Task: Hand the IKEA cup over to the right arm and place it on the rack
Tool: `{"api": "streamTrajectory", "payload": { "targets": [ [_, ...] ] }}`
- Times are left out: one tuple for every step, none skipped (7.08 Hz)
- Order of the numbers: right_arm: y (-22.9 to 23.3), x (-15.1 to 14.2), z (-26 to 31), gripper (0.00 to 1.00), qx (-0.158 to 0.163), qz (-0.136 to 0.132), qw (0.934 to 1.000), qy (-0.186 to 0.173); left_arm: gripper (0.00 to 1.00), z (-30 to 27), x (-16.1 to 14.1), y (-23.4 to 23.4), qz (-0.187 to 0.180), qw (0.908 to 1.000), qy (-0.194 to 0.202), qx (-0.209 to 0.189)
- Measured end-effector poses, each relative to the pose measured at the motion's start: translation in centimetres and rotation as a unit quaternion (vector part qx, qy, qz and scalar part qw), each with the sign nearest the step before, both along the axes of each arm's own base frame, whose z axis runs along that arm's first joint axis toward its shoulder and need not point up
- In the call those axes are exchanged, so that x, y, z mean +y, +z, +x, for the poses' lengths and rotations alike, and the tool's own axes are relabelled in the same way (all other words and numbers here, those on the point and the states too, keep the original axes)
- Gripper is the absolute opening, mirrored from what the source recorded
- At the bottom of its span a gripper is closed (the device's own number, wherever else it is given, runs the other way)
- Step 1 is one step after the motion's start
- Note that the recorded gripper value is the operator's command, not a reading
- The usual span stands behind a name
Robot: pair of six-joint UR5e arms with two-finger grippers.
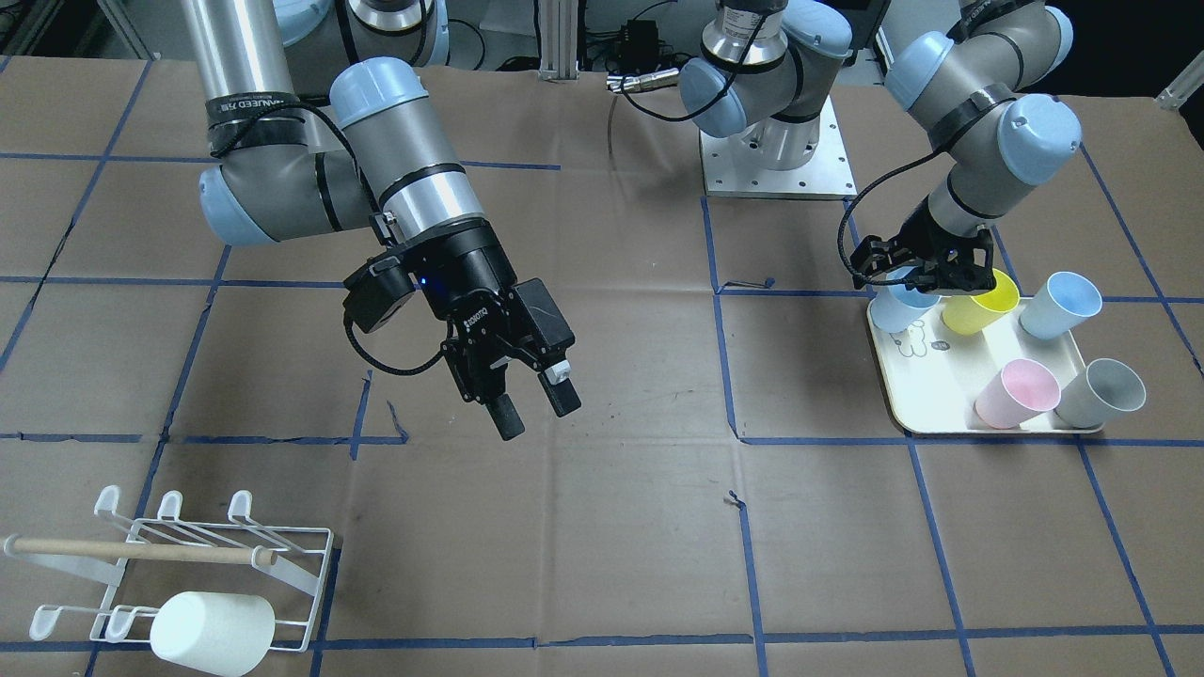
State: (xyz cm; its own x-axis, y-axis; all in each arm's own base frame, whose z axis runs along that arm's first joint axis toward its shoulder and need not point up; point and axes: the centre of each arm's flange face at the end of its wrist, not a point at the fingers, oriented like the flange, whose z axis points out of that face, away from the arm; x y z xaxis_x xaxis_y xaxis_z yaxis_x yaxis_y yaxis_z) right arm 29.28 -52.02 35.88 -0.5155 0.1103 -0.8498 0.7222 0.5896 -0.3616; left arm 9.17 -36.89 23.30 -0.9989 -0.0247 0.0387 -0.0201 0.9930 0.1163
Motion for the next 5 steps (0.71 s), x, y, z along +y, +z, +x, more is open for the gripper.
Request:
{"api": "streamTrajectory", "payload": {
  "targets": [
    [-0.1,-0.1,-0.2,1.00,0.000,0.000,1.0000,-0.002,0.00,0.0,-0.1,0.0,-0.001,1.0000,0.000,-0.001],
    [0.0,-0.4,-0.8,1.00,0.000,0.000,1.0000,-0.007,0.00,0.1,-0.1,0.1,-0.003,1.0000,-0.001,-0.003],
    [0.2,-0.8,-1.7,1.00,0.000,-0.002,0.9999,-0.016,0.00,0.3,-0.3,0.4,-0.003,0.9999,-0.001,-0.009],
    [0.5,-1.2,-2.7,1.00,0.000,-0.004,0.9997,-0.025,0.00,0.8,-0.7,1.3,-0.007,0.9997,-0.002,-0.023],
    [0.6,-1.4,-3.4,1.00,0.000,-0.005,0.9995,-0.032,0.00,1.5,-1.6,3.4,-0.016,0.9992,-0.001,-0.036]
  ]
}}
